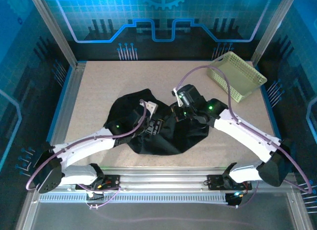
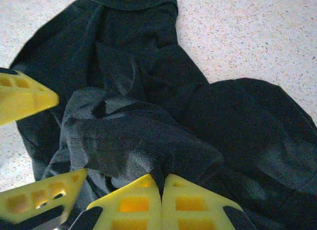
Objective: Fold the inside-out t-shirt
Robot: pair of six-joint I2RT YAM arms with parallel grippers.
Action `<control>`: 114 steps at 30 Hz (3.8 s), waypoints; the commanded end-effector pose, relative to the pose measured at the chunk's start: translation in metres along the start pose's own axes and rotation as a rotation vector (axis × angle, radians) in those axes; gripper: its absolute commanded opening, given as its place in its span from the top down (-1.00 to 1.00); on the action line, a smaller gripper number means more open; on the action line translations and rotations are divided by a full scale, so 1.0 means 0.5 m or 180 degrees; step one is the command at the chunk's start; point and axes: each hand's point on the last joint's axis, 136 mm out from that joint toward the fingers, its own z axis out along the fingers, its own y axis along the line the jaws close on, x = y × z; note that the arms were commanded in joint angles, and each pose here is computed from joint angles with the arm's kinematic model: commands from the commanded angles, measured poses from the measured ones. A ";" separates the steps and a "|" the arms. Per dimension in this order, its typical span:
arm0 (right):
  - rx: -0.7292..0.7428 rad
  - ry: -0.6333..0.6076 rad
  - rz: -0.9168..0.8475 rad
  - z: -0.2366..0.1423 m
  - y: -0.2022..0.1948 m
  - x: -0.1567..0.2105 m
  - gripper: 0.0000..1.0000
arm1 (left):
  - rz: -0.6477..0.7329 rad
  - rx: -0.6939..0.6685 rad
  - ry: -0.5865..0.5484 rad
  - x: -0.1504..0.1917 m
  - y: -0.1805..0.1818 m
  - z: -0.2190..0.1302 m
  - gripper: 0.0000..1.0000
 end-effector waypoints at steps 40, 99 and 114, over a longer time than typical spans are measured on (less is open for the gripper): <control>0.0819 0.0044 0.0786 0.000 -0.221 0.035 1.00 | -0.0230 0.0784 -0.0182 -0.099 -0.020 -0.046 0.43; 0.1555 -0.1260 0.2069 -0.376 -0.433 0.031 1.00 | -0.2174 -0.0581 -0.1220 -0.122 0.343 -0.285 1.00; 0.1401 -0.0848 0.2304 -0.236 -0.478 0.052 1.00 | -0.2355 -0.1039 -0.0008 -0.051 0.412 -0.083 1.00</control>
